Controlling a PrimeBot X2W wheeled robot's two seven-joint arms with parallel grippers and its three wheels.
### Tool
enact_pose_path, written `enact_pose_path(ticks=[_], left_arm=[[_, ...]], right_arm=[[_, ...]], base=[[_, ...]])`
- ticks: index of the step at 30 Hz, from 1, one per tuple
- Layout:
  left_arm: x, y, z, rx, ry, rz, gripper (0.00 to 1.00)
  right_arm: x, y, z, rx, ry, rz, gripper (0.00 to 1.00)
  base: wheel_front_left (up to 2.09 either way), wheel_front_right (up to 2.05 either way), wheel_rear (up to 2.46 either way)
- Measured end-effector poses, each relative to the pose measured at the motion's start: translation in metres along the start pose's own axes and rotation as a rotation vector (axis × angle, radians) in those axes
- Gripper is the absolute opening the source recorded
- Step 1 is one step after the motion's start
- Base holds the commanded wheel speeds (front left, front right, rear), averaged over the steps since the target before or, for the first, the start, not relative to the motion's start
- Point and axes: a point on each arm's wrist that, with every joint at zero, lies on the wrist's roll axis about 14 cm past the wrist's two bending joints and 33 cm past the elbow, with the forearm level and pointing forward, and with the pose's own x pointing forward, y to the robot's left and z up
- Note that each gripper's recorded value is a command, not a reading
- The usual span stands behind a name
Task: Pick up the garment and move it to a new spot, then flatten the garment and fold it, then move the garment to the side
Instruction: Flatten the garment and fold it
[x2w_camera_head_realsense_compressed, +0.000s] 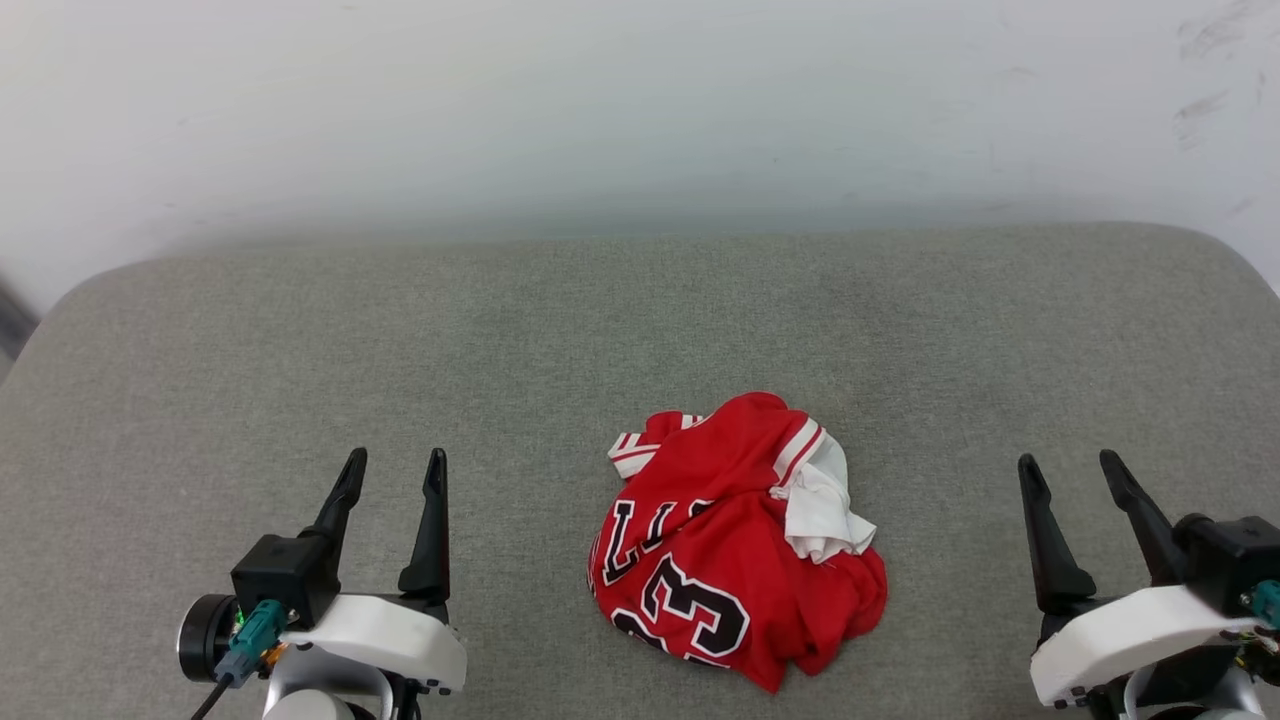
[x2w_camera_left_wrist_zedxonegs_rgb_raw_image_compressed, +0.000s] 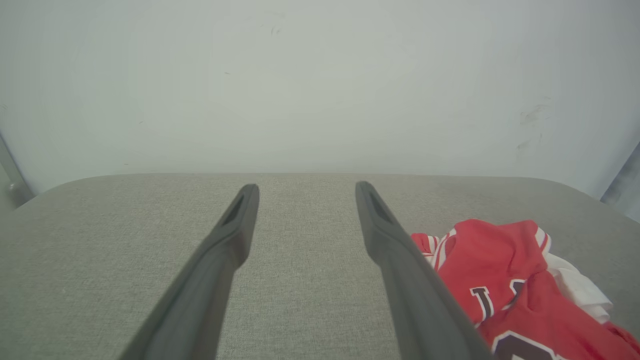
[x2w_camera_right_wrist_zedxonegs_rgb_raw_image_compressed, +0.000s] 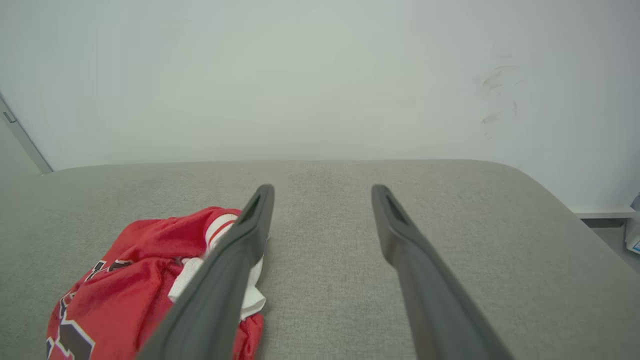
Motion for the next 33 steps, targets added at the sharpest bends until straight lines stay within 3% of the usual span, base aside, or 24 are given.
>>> enact_pose_path(ticks=[7,16,25,26,33], left_arm=[[0.005,0.002,0.007,0.002,-0.027,0.013,1.0],[0.014,0.016,0.01,0.002,-0.049,0.056,1.0],[0.015,0.034,-0.006,-0.011,-0.013,0.118,1.0],[0.015,0.038,-0.009,-0.01,-0.008,0.127,1.0],[0.022,0.03,-0.007,-0.016,-0.024,0.104,1.0]], right_arm=[[0.016,-0.009,-0.039,0.055,0.252,-0.022,1.0],[0.043,0.043,-0.091,0.026,0.703,0.219,1.0],[0.044,0.093,-0.137,-0.012,0.929,0.406,1.0],[0.046,0.09,-0.143,-0.023,0.947,0.409,0.0],[0.078,0.06,-0.102,-0.127,0.782,0.338,0.0]], base=[[0.0,0.0,0.0],[0.0,0.0,0.0],[0.0,0.0,0.0],[0.0,0.0,0.0],[0.0,0.0,0.0]])
